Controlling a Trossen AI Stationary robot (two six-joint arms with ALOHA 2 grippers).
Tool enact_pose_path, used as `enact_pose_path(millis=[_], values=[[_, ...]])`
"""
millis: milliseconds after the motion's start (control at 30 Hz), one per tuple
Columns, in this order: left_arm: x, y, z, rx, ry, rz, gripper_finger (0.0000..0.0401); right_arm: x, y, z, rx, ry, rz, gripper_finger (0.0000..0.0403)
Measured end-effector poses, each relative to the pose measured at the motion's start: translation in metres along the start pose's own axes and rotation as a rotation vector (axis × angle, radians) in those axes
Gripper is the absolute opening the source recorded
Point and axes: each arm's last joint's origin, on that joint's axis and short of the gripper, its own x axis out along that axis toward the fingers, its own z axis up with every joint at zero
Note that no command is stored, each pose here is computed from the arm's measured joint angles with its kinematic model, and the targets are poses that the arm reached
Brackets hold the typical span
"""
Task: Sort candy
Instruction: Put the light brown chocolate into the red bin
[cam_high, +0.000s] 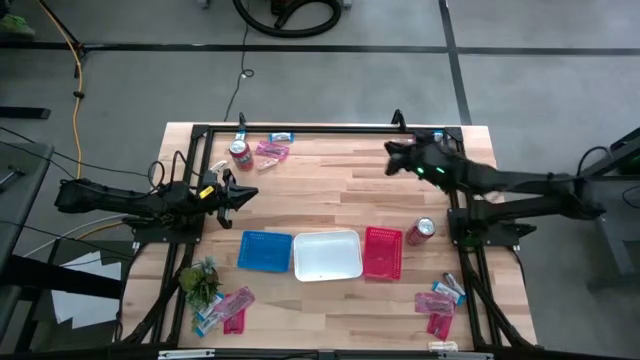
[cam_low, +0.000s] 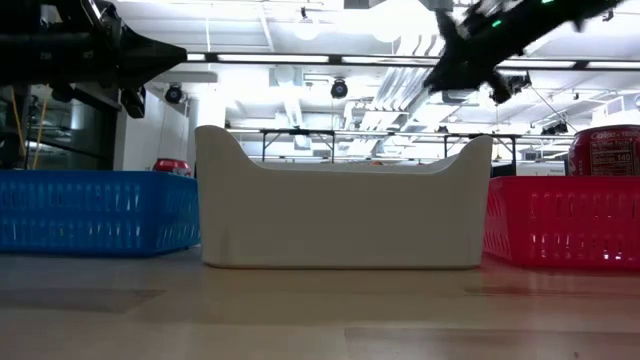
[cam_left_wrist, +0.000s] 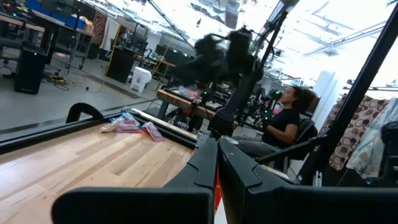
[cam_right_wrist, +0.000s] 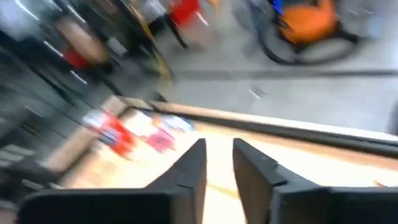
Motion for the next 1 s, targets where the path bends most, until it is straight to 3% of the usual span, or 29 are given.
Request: enact_pose_path(millis=[133,267,367,467,633,867,1000], values=[[0.000,0.000,0.000,0.000,0.000,0.000,0.0001,0.038,-0.008,0.011,-0.053,0.219,-0.189,0.0148],[0.000,0.000,0.000,0.000,0.000,0.000,0.0001,0.079,-0.037,0.014,-0.056,0.462,-0.376,0.0213],[0.000,0.000,0.000,0.000,0.000,0.000,0.0001,0.108,-0.067,0.018,0.043,0.582,-0.481,0.0241],[0.000,0.000,0.000,0.000,0.000,0.000,0.0001,0.134,-0.098,0.018,0.146,0.684,-0.589,0.0247],[0.000,0.000,0.000,0.000,0.000,0.000,0.0001,0.162,-0.132,0.020,0.216,0.757,-0.693,0.0248],[0.000,0.000,0.000,0.000,0.000,0.000,0.0001,0.176,-0.156,0.007,0.260,0.832,-0.794,0.0248],[0.000,0.000,0.000,0.000,0.000,0.000,0.0000,0.183,-0.161,0.002,0.241,0.830,-0.781,0.0248]])
